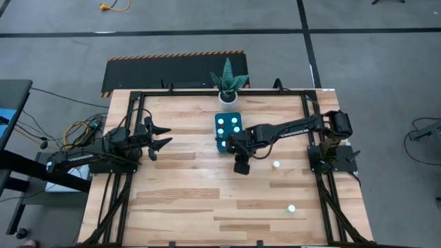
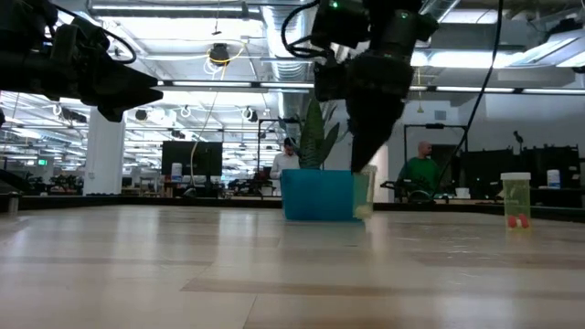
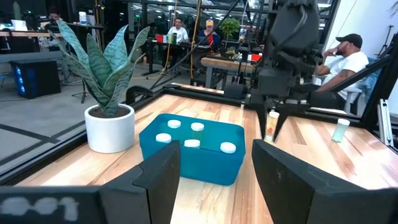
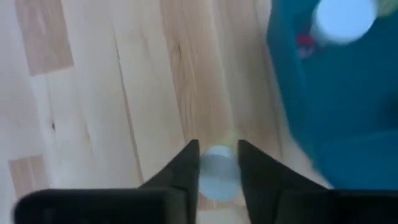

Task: Pick and place pill bottles into a basket
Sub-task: Put the yellow pill bottle into the blue container

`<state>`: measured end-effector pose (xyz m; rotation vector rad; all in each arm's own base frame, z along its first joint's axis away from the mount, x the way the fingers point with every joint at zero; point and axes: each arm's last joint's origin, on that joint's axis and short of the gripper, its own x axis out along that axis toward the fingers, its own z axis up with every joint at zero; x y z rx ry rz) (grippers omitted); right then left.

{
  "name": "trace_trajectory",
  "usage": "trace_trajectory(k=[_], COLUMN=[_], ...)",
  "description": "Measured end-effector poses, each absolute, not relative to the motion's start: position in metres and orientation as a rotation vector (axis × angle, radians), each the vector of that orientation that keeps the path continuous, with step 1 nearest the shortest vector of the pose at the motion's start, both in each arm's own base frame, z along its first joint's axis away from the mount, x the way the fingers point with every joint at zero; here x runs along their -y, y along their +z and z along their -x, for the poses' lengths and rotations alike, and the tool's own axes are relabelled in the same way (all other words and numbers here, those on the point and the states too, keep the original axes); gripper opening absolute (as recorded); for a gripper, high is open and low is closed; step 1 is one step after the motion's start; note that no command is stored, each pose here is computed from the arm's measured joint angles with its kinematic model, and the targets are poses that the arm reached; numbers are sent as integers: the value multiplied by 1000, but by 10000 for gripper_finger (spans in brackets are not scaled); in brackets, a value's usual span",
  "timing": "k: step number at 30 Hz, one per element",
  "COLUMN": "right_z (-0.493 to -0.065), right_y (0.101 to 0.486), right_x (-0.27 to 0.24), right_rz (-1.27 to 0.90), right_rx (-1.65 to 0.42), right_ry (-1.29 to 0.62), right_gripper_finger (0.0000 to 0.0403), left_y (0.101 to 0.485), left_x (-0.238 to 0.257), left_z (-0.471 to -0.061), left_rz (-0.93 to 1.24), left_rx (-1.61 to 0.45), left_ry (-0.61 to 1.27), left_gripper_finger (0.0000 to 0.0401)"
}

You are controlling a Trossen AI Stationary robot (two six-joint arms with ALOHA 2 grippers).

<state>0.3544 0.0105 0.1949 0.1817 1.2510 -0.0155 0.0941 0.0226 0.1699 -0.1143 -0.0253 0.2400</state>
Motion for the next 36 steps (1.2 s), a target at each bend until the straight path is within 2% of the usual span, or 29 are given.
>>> trace_trajectory(k=[4, 11, 17, 24, 30, 36], right_z=[-361, -376, -372, -343, -316, -260], right_y=[218, 285, 326, 327, 301, 268], right_x=[-7, 7, 26, 61, 108, 138], right_rz=[-144, -52, -28, -88, -331, -580], right_rx=[-1240, -1122, -1099, -1299, -1448, -1388], right_ry=[9, 50, -3, -125, -477, -710], right_gripper_finger=[49, 7, 4, 3, 4, 17], left_y=[170, 170, 170, 170, 170, 170], left_x=[-23, -23, -23, -23, -23, -23], left_z=[-94, -94, -94, -94, -94, -94], left_rz=[115, 115, 114, 114, 114, 114], left_rx=[25, 25, 25, 25, 25, 25], left_ry=[240, 240, 240, 240, 240, 240], left_gripper_finger=[188, 188, 188, 188, 188, 188])
